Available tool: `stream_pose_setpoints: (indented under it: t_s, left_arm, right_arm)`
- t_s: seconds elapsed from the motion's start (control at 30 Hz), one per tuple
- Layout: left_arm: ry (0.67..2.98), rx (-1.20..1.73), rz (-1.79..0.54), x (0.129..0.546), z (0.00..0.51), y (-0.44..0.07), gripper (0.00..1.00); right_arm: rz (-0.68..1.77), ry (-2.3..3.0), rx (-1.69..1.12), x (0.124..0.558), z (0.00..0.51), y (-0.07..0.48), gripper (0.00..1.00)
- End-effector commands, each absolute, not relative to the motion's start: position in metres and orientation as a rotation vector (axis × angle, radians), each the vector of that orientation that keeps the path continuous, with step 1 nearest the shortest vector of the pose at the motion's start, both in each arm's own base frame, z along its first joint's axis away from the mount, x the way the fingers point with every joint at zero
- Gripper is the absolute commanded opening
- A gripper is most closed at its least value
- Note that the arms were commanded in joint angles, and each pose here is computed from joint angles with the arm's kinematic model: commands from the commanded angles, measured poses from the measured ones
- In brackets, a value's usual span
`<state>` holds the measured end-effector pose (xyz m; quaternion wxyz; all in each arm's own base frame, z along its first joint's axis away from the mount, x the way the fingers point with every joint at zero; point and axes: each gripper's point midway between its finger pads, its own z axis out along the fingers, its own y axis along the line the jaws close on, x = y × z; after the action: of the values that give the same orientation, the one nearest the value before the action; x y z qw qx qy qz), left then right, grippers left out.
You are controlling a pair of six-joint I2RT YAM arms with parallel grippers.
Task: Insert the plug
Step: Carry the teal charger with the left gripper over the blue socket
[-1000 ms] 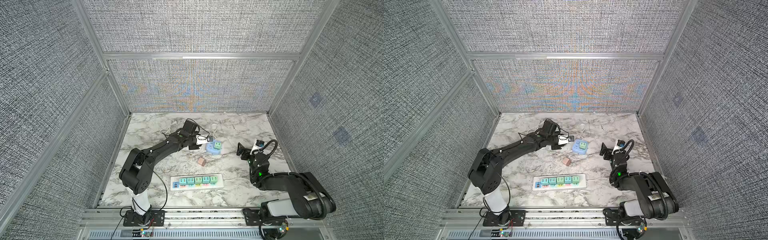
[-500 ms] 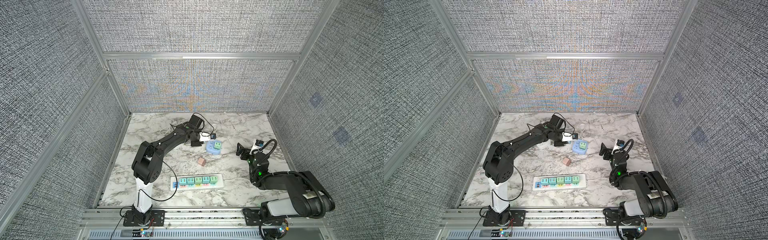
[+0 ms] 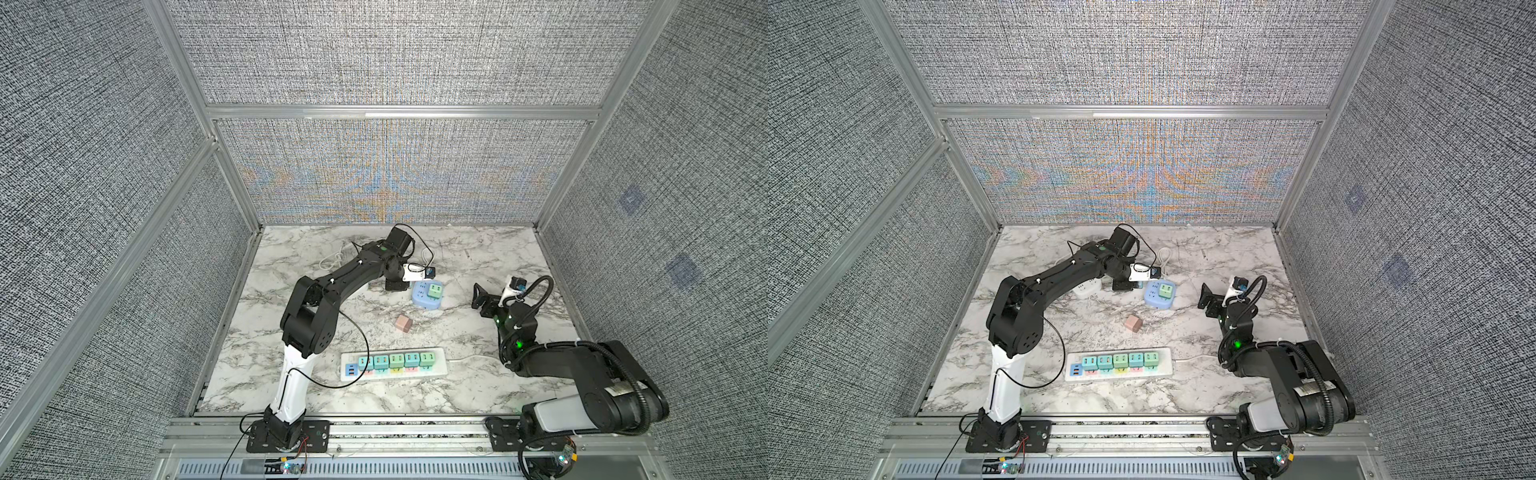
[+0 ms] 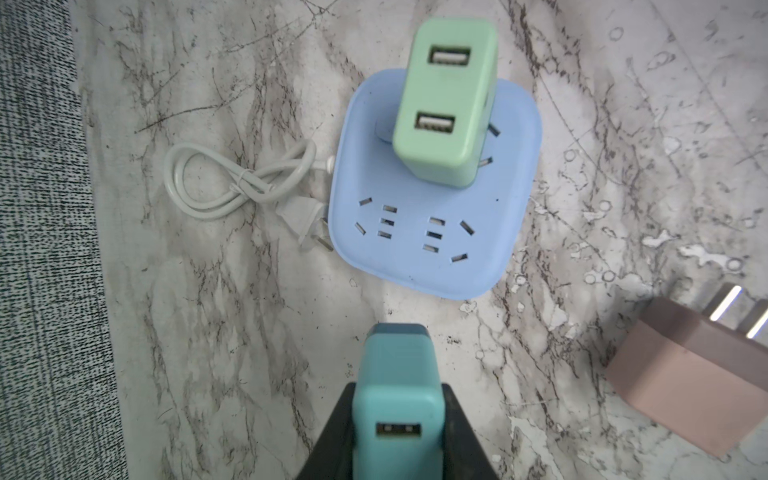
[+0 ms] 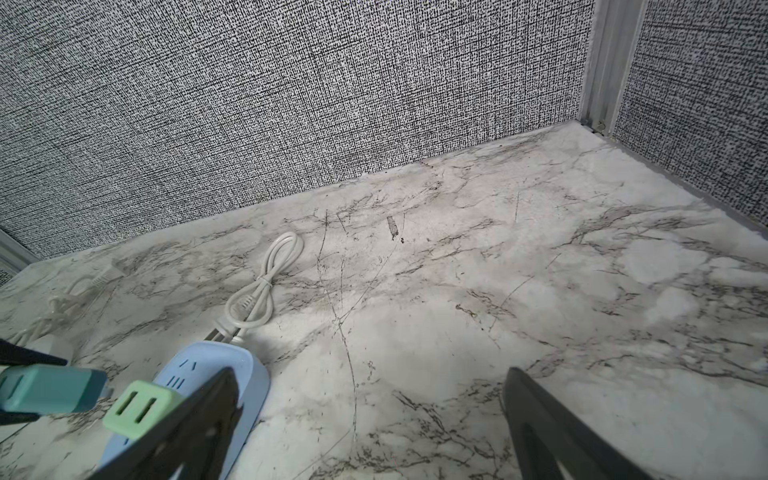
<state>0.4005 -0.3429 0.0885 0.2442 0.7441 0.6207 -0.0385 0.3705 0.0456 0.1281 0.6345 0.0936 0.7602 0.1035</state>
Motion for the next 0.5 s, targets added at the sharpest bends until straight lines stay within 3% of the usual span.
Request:
stream_pose_setpoints:
  t_s: [0.0,0.47]
  left_arm:
    - [1.695,2.063,-0.114,0.398,0.086,-0.344,0.0]
    - [1.516,2.062,-0.248,0.388,0.106,-0.383,0.0]
  right_arm:
    - [0.246,1.744,0.213,0.372,0.128,0.047,1.0]
    - [0.246,1.747,0.212,0.372,0.127,0.048,1.0]
